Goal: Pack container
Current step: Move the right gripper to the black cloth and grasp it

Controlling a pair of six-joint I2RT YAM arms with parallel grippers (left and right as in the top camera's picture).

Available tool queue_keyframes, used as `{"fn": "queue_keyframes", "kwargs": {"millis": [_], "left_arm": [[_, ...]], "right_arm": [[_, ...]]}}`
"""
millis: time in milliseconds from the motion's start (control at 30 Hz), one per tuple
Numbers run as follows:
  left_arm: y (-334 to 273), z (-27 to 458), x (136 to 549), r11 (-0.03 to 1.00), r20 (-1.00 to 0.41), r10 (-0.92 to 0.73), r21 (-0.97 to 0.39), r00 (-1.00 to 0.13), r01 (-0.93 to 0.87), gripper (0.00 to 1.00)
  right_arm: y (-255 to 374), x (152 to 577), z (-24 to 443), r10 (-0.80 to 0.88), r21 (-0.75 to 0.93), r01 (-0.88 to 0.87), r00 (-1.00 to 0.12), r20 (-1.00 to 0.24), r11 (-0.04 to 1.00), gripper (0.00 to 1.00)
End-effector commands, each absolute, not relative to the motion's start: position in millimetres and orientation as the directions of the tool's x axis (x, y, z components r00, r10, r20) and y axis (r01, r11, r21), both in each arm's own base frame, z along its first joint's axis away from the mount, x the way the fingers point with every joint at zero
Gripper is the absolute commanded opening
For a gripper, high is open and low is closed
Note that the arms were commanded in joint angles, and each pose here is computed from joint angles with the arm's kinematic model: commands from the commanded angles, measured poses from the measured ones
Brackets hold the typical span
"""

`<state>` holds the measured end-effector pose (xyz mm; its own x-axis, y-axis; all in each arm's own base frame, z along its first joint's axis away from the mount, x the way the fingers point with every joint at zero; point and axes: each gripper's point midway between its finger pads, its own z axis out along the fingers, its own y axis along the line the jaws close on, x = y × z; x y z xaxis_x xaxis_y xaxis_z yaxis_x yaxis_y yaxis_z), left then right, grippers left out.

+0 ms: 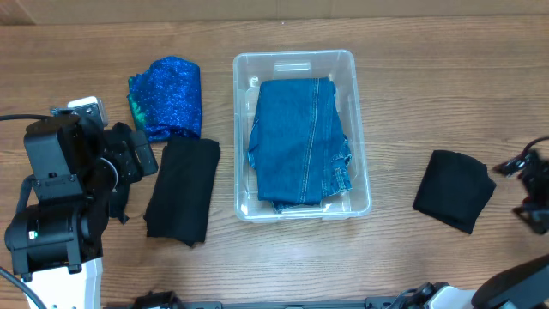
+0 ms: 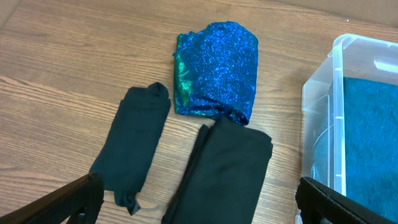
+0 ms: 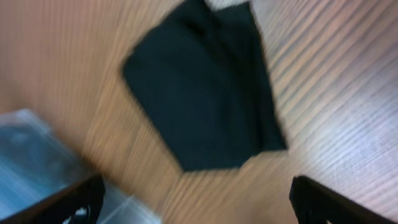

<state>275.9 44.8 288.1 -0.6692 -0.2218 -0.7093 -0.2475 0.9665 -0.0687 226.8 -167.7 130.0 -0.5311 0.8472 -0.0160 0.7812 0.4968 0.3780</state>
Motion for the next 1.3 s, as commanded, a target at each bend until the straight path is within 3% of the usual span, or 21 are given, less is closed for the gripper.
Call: {"fn": "queue_keyframes", "kwargs": {"millis": [0, 867, 1267], "left_arm": [[46.4, 297.0, 277.4, 0.969, -0.727, -0.204, -0.054, -0.656, -0.241, 1.00], [45.8, 295.8, 276.4, 0.969, -0.722, -0.205, -0.055, -0.661, -0.240, 1.00], [45.7, 295.2, 275.8, 0.969, -0.720, -0.205, -0.055, -0.663, -0.240, 1.00]], "right_arm": [[-167.0, 225.7, 100.2, 0.845, 0.401, 0.765, -0.533, -0.045, 0.504, 1.00], [-163.0, 213.8, 15.0, 0.865, 0.377, 0.784, -0.486, -0.122, 0.493, 0.99], [-139.9, 221.5, -8.6, 0.878, 0.497, 0.742, -0.470, -0.094, 0.450, 0.98]]}}
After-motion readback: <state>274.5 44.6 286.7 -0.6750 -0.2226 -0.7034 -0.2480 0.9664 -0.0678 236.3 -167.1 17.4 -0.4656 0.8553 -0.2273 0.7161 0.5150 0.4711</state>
